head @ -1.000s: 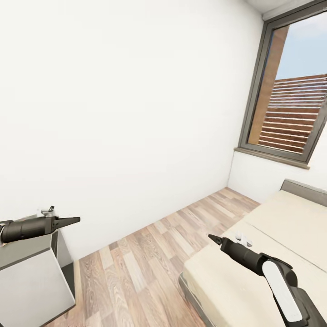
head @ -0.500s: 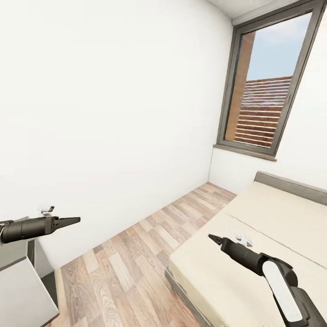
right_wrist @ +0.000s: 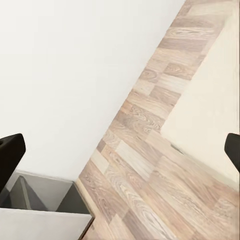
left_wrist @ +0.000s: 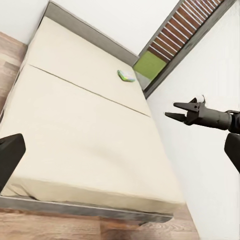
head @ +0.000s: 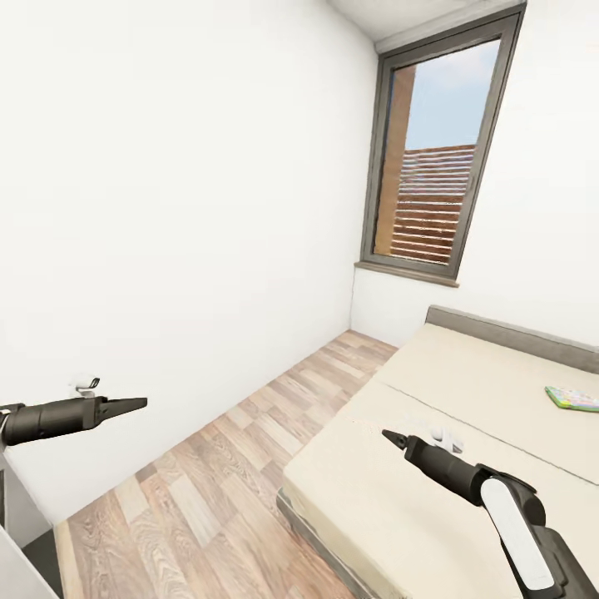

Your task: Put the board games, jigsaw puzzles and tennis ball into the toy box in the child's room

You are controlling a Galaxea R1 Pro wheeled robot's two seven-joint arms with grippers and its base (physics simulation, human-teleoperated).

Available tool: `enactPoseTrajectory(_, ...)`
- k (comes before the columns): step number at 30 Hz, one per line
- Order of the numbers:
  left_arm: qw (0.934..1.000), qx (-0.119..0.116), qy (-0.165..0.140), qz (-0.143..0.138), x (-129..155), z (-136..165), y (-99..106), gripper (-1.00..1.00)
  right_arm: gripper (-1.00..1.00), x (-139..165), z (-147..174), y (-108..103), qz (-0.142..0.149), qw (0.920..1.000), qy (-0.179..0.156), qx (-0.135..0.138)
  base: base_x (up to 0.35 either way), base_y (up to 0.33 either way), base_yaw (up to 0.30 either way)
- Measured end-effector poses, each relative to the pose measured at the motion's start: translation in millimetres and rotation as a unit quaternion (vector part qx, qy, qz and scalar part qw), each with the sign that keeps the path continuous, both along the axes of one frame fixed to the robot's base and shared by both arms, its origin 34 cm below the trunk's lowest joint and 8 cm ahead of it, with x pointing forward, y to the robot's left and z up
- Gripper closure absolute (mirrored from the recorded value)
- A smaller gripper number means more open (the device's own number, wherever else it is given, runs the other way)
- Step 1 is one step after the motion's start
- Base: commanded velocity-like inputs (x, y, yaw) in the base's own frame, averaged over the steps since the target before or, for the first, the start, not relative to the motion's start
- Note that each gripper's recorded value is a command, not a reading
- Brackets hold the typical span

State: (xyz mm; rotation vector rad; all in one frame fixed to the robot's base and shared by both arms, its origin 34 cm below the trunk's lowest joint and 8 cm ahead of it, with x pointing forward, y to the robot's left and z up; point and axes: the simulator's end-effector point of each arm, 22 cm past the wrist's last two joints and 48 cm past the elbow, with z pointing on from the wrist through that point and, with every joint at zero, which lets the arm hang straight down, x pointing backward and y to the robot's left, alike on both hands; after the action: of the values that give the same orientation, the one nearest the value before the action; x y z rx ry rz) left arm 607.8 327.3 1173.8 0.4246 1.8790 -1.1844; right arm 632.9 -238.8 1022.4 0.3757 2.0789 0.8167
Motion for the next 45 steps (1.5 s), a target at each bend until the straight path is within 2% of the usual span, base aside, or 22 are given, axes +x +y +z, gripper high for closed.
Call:
enactPoseTrajectory(29,1.0000,-0.004,0.001,-0.002,0.4,-0.8,-4.5,-1.00,-1.00,0.0,-1.6,-4.4,-0.004,1.0000,0.002,-0.002,0.000,0.000,-0.279)
enactPoseTrajectory(45,1.0000,-0.005,0.002,-0.003,0.5,-1.1,-5.4,-1.00,-1.00,-0.8,-11.0,-13.9,-0.015,0.9998,0.013,0.003,0.000,0.000,-0.280)
